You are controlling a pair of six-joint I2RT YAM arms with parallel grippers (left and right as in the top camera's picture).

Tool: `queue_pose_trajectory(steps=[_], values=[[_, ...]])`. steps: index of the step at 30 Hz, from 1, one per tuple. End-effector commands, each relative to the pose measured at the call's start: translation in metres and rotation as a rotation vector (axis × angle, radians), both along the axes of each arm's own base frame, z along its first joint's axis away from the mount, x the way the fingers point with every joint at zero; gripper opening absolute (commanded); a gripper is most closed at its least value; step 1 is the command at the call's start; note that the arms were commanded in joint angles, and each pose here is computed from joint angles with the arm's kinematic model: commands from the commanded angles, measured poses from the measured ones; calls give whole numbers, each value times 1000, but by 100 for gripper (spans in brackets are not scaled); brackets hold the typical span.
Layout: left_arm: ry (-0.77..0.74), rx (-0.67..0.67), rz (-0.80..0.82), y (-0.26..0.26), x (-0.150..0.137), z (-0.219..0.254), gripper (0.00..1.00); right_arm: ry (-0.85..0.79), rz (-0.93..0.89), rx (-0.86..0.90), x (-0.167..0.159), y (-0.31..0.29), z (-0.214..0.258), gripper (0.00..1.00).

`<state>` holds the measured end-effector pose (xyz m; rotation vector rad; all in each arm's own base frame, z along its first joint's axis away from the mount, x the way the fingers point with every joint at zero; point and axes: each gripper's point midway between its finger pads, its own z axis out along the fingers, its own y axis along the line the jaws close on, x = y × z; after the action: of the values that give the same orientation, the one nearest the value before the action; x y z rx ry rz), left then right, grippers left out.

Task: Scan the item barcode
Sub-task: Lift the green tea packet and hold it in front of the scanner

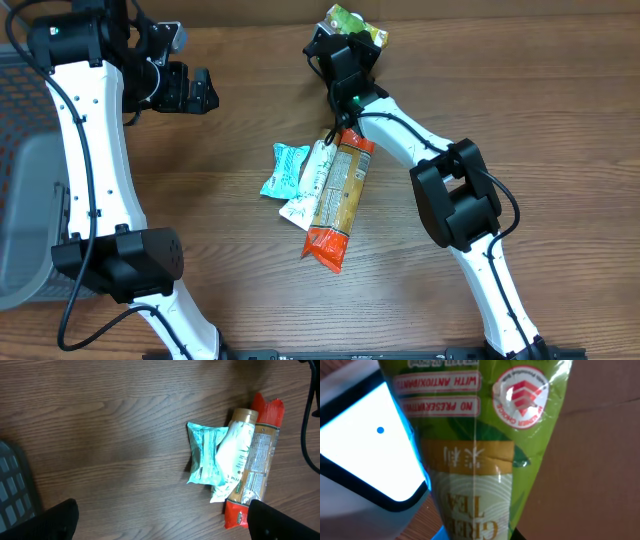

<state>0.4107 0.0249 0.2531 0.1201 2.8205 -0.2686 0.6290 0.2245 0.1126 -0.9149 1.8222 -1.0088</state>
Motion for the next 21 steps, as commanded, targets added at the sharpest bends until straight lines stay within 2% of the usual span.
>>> queue_pose_trajectory(steps=[1, 21], values=[[-3, -6, -19, -1, 2, -2, 100, -62, -51, 3, 5, -11, 23, 4], [-3, -6, -18, -1, 2, -2, 100, -102, -80, 4, -1, -7, 39, 4]])
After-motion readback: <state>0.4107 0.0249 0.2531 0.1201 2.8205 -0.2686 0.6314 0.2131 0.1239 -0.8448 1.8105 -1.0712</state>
